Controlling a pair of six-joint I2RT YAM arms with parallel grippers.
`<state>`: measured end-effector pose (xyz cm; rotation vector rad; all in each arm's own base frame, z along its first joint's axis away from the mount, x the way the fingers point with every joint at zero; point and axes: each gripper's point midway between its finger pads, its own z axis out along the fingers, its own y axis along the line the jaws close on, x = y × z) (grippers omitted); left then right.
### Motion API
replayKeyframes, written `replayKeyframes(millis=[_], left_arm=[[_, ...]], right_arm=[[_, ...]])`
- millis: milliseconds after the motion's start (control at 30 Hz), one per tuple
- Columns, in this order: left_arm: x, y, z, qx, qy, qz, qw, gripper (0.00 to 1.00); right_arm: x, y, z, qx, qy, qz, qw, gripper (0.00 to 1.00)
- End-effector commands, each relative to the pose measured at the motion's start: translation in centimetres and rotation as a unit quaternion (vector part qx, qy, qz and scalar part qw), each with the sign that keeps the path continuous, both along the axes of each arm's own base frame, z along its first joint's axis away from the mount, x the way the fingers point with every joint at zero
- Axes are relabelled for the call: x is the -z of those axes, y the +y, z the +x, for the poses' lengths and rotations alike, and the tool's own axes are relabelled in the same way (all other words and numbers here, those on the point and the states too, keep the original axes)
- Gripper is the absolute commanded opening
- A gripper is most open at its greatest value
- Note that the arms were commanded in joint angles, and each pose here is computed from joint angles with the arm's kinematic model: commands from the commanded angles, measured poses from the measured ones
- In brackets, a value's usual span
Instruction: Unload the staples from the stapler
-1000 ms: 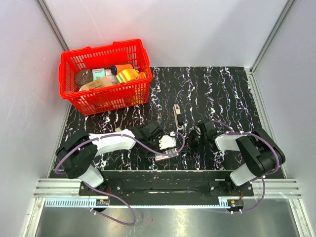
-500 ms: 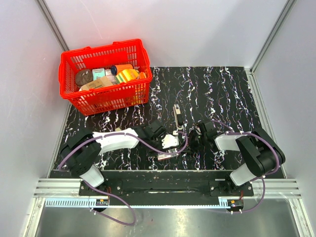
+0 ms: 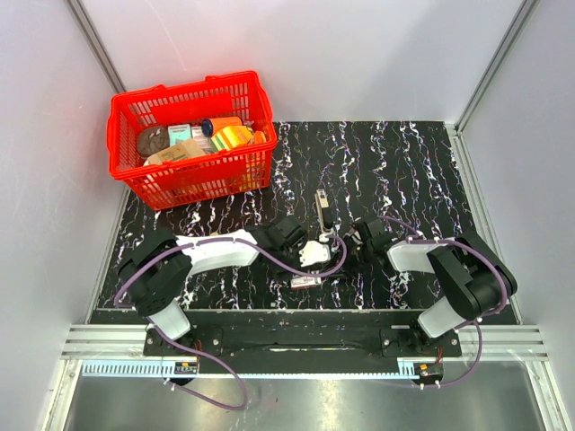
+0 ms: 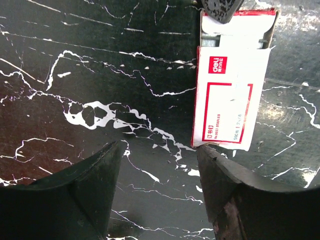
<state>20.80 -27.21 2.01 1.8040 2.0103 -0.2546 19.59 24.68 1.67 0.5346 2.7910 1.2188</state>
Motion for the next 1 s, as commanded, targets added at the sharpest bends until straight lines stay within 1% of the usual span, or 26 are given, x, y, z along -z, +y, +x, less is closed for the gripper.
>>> replayKeyframes(millis=[0, 167, 367, 533, 633, 800, 967], left_arm=[[0.1, -1.2, 1.0, 0.000, -0.015, -0.007, 1.000, 0.66], [0.1, -1.6, 1.2, 0.001, -0.015, -0.009, 1.000, 0.66], [0.1, -1.8, 1.4, 0.004, -0.018, -0.010, 1.000, 0.66], [-0.1, -2.2, 1.6, 0.001, -0.020, -0.018, 1.000, 0.66], [0.1, -2.5, 1.9, 0.001, -0.024, -0.021, 0.999, 0.66], [0.4, -3.1, 2.4, -0.001, -0.026, -0.019, 0.999, 0.66], [-0.5, -1.7, 2.9, -0.021, -0.028, -0.022, 0.999, 0.67]], right_arm=[[-0.3, 0.6, 0.6, -0.008, -0.011, -0.002, 1.000, 0.15], [-0.5, 1.1, 0.7, -0.012, -0.009, 0.014, 1.000, 0.15], [-0.6, 1.4, 0.8, -0.013, -0.007, 0.018, 1.000, 0.15], [-0.6, 1.5, 0.8, -0.017, -0.006, 0.020, 1.000, 0.19], [-0.7, 1.6, 0.9, -0.017, -0.006, 0.020, 1.000, 0.23], [-1.5, 2.0, 1.6, -0.022, -0.018, 0.026, 0.999, 0.24], [-1.5, 1.2, 1.3, -0.020, -0.026, 0.006, 0.999, 0.26]])
